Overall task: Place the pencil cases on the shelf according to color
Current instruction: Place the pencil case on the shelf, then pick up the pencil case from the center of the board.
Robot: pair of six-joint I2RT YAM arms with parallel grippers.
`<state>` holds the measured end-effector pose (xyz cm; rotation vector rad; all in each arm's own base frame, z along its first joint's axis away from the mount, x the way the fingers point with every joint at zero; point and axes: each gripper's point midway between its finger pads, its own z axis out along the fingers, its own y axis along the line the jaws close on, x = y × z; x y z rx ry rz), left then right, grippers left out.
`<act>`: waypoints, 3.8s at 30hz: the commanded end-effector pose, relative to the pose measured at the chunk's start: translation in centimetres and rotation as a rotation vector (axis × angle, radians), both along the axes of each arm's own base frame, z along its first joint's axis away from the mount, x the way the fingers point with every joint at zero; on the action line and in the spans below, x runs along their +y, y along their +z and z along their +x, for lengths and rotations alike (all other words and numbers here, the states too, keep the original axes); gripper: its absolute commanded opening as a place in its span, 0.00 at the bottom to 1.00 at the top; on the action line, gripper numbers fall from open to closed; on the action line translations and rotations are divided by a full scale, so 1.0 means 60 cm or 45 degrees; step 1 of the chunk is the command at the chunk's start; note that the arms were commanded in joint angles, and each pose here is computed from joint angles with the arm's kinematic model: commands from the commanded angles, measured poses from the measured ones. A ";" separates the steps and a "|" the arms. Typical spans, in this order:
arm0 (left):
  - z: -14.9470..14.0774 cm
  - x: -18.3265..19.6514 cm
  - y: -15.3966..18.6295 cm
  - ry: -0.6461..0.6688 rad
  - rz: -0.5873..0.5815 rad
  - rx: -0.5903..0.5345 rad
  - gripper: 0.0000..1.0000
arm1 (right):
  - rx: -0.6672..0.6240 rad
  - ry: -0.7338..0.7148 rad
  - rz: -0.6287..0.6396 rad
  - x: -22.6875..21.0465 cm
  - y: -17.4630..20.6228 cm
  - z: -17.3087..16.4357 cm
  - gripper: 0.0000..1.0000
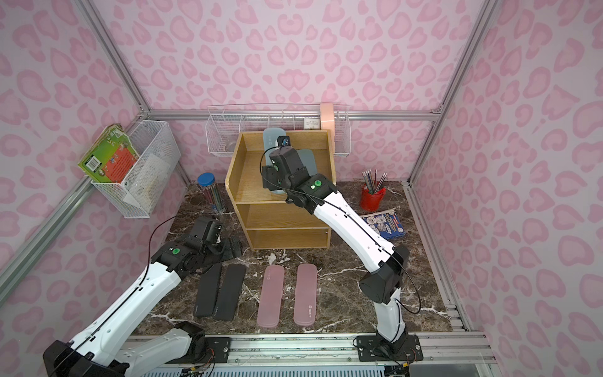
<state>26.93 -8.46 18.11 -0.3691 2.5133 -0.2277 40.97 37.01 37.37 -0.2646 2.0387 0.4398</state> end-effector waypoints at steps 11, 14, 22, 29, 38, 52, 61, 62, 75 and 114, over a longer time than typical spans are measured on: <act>-0.015 0.009 -0.003 -0.006 0.011 -0.017 0.99 | -0.231 0.045 0.041 -0.009 0.143 -0.103 0.95; -0.019 0.011 -0.005 -0.001 0.012 -0.004 0.99 | -0.243 0.025 0.008 -0.025 0.151 -0.156 0.96; -0.035 0.020 -0.019 0.023 0.026 0.034 0.99 | 0.006 -0.042 -0.042 -0.091 -0.031 -0.287 0.97; -0.036 0.012 -0.037 0.028 -0.008 0.067 0.99 | 0.362 -0.088 -0.100 -0.144 -0.267 -0.390 0.97; -0.038 0.008 -0.054 0.035 -0.021 0.116 0.99 | 0.663 -0.065 -0.248 -0.143 -0.449 -0.444 0.99; -0.034 0.001 -0.071 0.019 -0.019 0.150 0.99 | 0.871 -0.039 -0.308 -0.118 -0.553 -0.446 0.99; -0.042 0.008 -0.065 0.022 -0.011 0.132 0.99 | 0.909 -0.147 -0.319 -0.196 -0.578 -0.441 0.99; -0.043 0.008 -0.065 0.022 -0.009 0.133 0.99 | 0.895 -0.140 -0.305 -0.199 -0.571 -0.438 1.00; -0.049 0.015 -0.078 0.035 0.012 0.149 0.99 | 0.878 -0.045 -0.333 -0.162 -0.549 -0.475 0.99; -0.038 0.018 -0.064 0.038 0.038 0.125 0.99 | 0.636 -0.191 -0.407 -0.181 -0.455 -0.480 0.62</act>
